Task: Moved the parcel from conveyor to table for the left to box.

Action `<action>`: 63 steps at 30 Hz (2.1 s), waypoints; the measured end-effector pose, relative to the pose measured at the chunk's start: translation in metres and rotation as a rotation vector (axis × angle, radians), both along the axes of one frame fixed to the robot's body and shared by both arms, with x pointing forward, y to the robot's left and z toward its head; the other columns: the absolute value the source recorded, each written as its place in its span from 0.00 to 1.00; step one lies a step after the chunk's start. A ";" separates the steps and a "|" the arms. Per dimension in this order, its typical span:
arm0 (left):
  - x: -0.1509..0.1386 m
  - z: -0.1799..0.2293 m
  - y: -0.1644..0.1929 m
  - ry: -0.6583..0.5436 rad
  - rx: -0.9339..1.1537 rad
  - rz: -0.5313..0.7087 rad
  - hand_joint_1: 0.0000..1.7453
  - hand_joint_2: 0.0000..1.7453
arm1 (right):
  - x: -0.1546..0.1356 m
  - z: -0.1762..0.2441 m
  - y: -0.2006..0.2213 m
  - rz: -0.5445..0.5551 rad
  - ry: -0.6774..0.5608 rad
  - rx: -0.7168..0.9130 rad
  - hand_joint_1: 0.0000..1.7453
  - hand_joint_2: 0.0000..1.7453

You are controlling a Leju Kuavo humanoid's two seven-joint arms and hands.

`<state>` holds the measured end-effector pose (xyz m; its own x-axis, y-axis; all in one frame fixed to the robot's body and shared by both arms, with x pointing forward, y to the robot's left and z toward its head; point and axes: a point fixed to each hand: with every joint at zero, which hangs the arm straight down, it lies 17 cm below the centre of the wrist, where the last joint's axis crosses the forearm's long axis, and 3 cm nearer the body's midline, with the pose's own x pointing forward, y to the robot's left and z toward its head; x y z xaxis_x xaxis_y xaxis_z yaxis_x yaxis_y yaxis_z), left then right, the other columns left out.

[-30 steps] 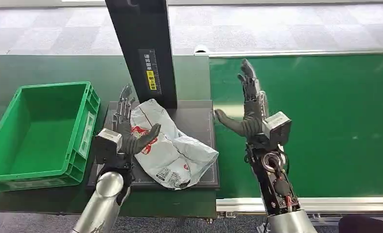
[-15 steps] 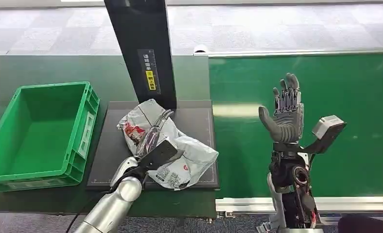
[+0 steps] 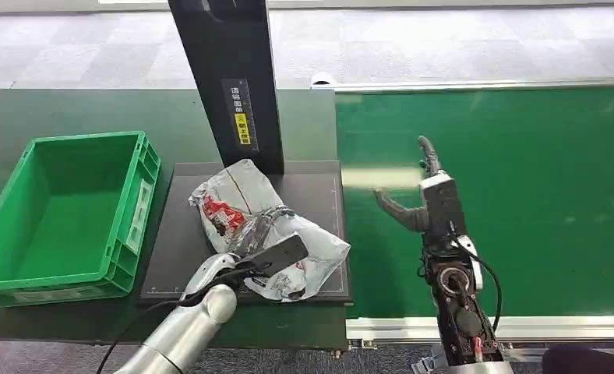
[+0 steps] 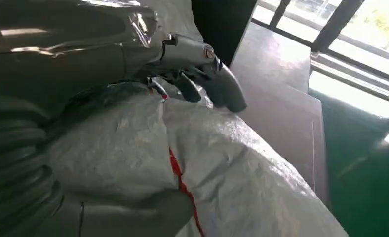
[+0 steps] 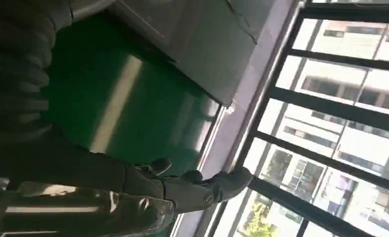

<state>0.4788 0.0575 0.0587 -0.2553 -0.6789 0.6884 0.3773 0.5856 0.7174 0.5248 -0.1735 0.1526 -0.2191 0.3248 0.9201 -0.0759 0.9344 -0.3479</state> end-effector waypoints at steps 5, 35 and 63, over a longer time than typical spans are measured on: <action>-0.001 -0.001 -0.002 0.007 -0.006 -0.008 1.00 1.00 | 0.002 -0.024 0.002 0.006 0.059 -0.091 0.00 1.00; -0.028 0.225 0.079 -0.928 -0.316 0.264 1.00 1.00 | -0.024 0.010 0.019 0.314 -0.010 0.388 0.00 1.00; 0.045 0.147 0.398 -0.630 -0.298 1.055 1.00 1.00 | -0.034 0.001 0.022 0.282 -0.008 0.279 0.00 1.00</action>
<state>0.5240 0.4554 0.2057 -0.0241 -0.5915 0.8060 -0.7290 0.5621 0.3907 0.4904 -0.1515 0.1538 -0.2715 -0.0114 0.9624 -0.3411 0.9361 -0.0852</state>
